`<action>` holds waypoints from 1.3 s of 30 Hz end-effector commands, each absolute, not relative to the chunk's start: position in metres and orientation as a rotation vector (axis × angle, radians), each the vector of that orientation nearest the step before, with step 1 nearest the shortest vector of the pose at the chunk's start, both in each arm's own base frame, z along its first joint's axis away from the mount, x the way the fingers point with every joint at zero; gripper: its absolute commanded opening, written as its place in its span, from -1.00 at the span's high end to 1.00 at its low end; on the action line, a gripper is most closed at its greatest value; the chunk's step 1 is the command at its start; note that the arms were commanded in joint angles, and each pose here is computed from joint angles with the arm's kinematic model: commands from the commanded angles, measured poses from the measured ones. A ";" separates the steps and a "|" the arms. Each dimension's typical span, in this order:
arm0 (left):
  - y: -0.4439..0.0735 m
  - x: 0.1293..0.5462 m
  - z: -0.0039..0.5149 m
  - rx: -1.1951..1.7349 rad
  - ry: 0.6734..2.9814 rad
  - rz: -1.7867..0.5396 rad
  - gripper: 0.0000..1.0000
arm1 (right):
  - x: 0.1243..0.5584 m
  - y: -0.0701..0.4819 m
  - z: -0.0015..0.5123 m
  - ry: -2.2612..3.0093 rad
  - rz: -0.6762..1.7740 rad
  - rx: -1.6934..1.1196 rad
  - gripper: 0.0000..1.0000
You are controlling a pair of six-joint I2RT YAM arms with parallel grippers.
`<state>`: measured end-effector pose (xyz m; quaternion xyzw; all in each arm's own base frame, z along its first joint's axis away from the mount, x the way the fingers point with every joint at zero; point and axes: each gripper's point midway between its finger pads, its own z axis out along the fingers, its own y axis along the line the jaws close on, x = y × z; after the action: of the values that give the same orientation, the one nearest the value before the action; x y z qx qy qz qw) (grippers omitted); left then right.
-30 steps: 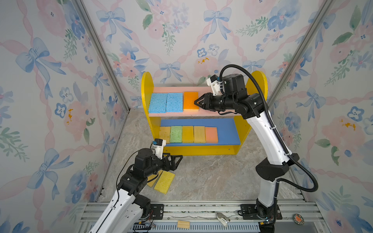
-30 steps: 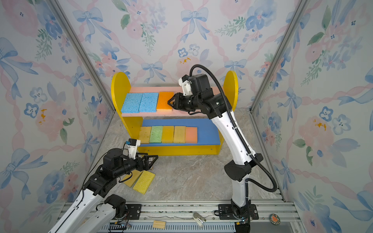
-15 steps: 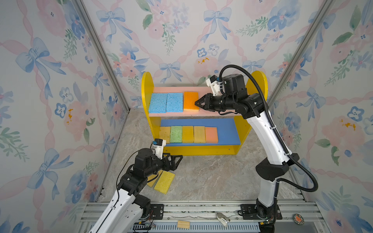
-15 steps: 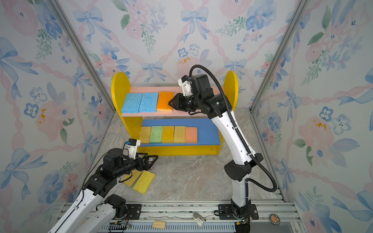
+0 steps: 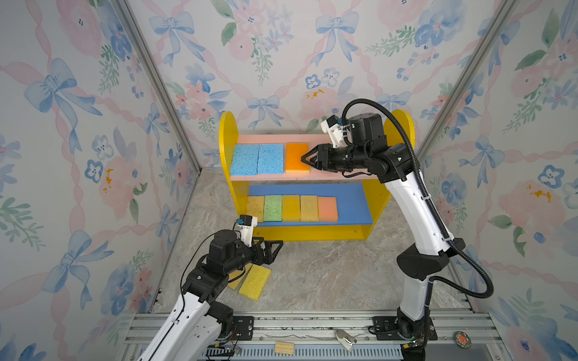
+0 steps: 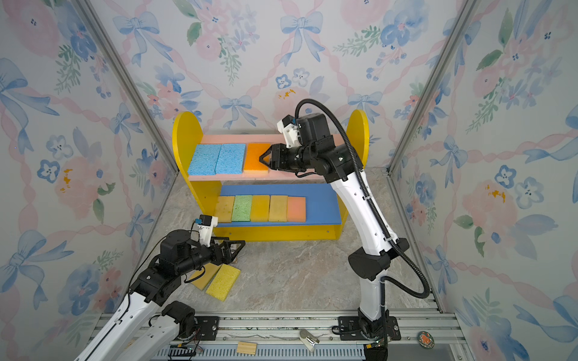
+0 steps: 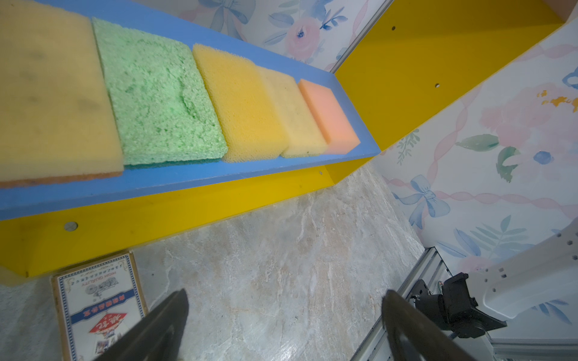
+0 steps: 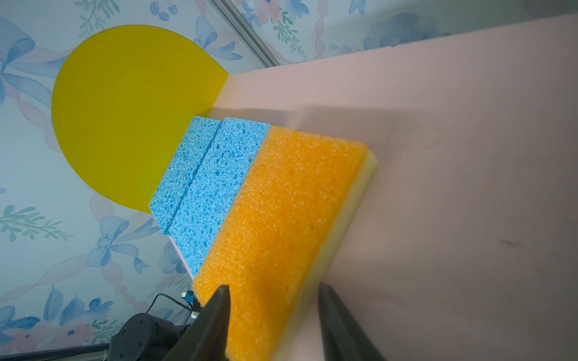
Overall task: Place and organize the cleaning sponges onto the shelf
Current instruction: 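Open the right gripper and draw it back from the orange sponge, then lower the right gripper to the yellow cellulose sponge on the floor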
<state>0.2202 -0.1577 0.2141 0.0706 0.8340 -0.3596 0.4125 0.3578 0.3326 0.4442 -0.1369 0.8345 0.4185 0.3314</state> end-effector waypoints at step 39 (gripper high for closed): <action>-0.151 0.218 0.218 0.165 2.065 -0.883 -0.96 | 0.241 0.305 0.465 2.077 0.947 -0.613 -0.41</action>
<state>0.2185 -0.1560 0.2172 0.0703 0.8304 -0.3595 0.4197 0.2778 0.3132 0.4656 -0.1955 0.8212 0.3991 0.3580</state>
